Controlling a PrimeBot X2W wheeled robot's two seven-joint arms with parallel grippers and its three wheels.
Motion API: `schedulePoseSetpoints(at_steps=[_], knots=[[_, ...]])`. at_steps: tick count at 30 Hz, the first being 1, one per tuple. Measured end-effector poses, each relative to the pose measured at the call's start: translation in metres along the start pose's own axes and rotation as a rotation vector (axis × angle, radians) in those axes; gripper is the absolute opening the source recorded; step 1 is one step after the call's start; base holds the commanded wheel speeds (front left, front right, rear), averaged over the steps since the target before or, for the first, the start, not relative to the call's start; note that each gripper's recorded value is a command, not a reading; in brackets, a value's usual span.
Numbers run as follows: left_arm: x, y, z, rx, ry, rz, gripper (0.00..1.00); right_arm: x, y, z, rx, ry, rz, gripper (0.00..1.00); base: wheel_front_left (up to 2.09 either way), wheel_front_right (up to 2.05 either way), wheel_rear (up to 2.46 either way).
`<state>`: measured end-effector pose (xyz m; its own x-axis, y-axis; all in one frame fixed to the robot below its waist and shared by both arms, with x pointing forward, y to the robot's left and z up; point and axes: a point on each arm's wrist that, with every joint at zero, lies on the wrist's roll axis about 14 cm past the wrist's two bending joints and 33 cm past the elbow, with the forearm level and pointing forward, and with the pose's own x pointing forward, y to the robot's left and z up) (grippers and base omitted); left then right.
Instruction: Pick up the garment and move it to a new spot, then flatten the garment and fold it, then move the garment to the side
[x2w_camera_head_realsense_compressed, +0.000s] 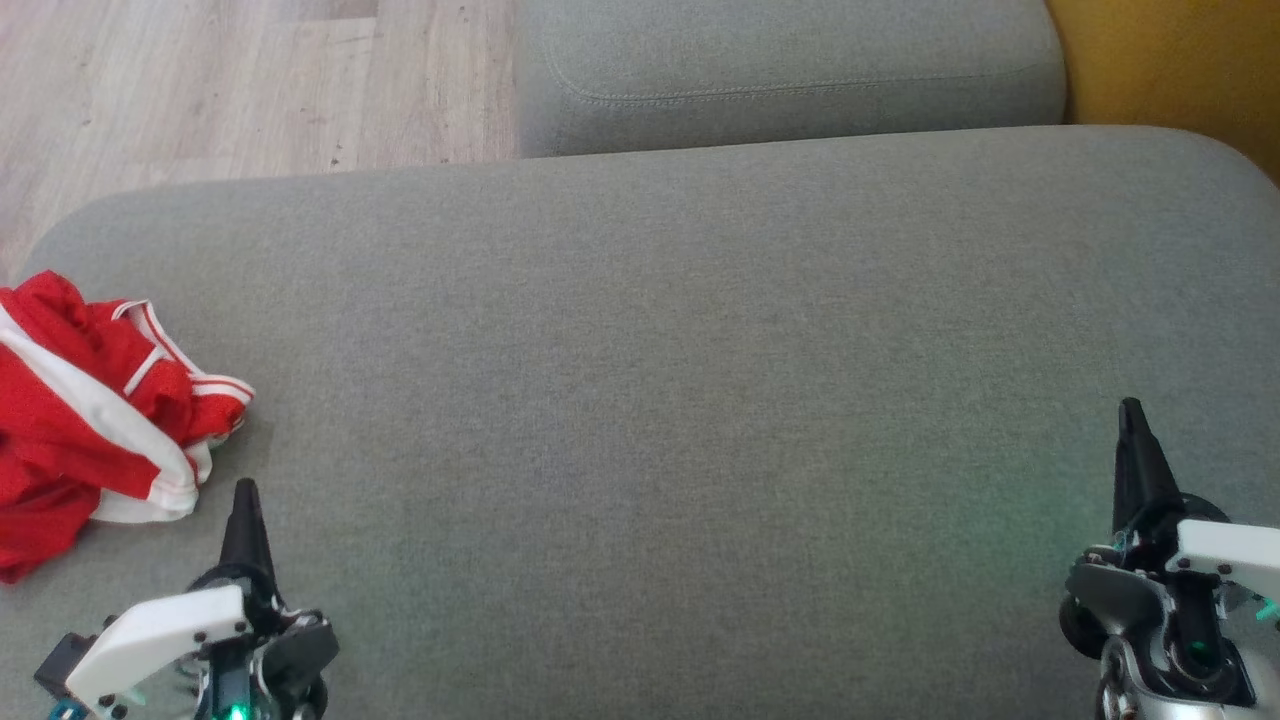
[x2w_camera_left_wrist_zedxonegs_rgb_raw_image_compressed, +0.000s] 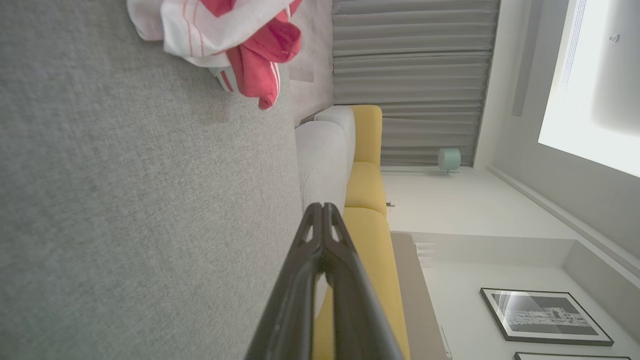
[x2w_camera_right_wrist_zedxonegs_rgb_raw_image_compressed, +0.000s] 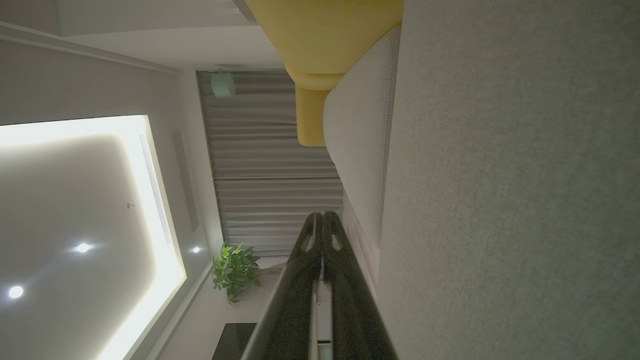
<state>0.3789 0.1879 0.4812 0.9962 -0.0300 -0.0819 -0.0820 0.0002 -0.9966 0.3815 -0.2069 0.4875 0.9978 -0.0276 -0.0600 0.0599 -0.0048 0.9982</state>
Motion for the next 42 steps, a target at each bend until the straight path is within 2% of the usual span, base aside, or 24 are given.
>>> schedulePoseSetpoints(at_steps=[15,16,23,31,42], knots=[[0.000,0.000,0.000,0.000,0.000,0.000,0.00,0.000,0.000,0.000,0.000,0.000,0.000,0.00,0.00,0.00,0.00],[0.000,0.001,0.000,0.000,0.000,0.004,1.00,0.000,-0.001,0.000,0.001,0.000,-0.004,1.00,0.00,0.00,0.00],[-0.020,0.046,-0.003,-0.012,-0.001,0.138,1.00,-0.020,-0.047,0.000,0.011,-0.006,-0.140,1.00,0.00,0.00,0.00],[-0.018,0.047,-0.002,0.039,-0.007,0.144,1.00,-0.019,-0.047,-0.006,-0.027,0.007,-0.143,1.00,0.00,0.00,0.00],[-0.010,0.042,-0.004,0.182,-0.001,0.136,1.00,-0.008,-0.039,-0.011,-0.149,0.020,-0.123,1.00,0.00,0.00,0.00]])
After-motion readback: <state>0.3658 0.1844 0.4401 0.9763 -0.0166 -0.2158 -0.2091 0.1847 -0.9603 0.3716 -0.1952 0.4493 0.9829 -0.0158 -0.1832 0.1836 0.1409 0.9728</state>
